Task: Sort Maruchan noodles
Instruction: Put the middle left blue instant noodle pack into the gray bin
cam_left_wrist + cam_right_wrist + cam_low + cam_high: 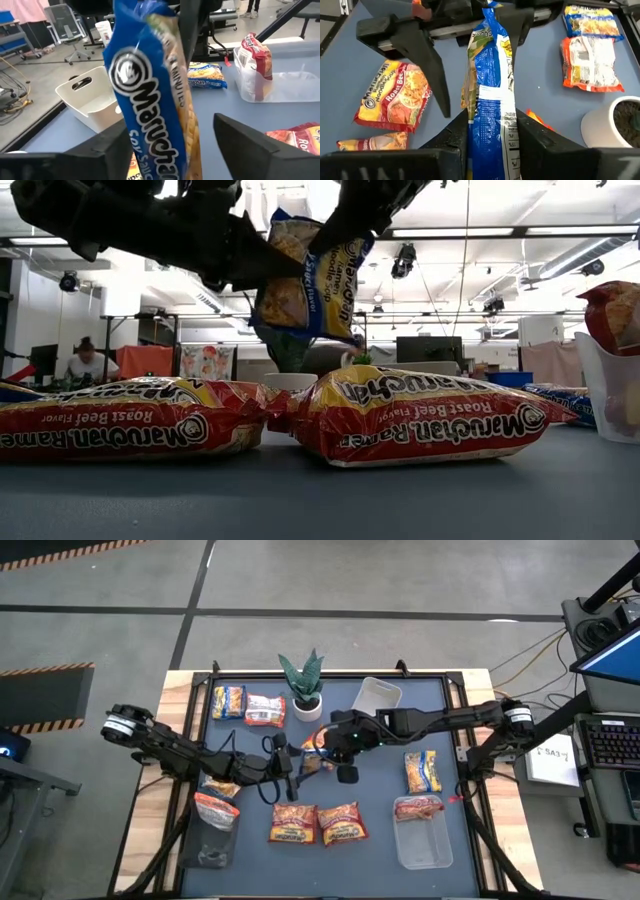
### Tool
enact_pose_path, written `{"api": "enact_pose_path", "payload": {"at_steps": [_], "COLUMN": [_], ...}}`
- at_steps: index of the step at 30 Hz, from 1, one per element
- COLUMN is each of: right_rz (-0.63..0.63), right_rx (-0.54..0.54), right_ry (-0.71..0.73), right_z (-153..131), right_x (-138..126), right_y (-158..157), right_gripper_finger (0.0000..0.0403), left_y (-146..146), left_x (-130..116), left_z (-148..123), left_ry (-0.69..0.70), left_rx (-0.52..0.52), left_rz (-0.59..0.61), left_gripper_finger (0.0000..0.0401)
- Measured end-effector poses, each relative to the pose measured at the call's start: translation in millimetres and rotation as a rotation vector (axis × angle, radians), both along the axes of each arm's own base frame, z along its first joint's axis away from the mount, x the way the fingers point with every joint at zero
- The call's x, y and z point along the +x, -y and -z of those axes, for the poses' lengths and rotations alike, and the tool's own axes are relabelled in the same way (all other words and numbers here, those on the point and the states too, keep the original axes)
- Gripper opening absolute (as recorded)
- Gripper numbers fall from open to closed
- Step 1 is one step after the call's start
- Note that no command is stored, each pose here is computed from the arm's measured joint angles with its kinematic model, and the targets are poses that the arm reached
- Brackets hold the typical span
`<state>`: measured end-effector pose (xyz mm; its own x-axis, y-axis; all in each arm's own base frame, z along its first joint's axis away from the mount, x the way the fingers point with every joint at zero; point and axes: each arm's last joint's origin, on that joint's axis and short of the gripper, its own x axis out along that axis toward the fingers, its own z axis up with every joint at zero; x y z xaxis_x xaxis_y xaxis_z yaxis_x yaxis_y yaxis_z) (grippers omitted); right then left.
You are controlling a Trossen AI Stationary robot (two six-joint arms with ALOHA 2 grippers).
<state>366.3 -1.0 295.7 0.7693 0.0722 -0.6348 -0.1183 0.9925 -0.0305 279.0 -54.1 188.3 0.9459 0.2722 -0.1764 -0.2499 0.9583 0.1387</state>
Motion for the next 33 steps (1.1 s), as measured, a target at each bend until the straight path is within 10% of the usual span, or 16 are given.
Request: {"api": "enact_pose_path", "payload": {"at_steps": [14, 24, 33], "right_rz": [0.183, 0.675, 0.860], "right_rx": [0.042, 0.010, 0.064], "right_ry": [-0.125, -0.185, -0.200], "right_z": [-17, -37, -10], "right_x": [-39, -98, -127], "right_y": [48, 122, 174], "right_gripper_finger": [0.0099, 0.0101, 0.0102], "left_y": [-10, -21, -21], "left_x": [-38, -72, -73], "left_z": [-54, -90, -87], "left_ry": [0.025, 0.122, 0.102], "left_rx": [0.167, 0.236, 0.235], "left_rz": [0.020, -0.087, -0.085], "left_gripper_finger": [0.0294, 0.0279, 0.0279]}}
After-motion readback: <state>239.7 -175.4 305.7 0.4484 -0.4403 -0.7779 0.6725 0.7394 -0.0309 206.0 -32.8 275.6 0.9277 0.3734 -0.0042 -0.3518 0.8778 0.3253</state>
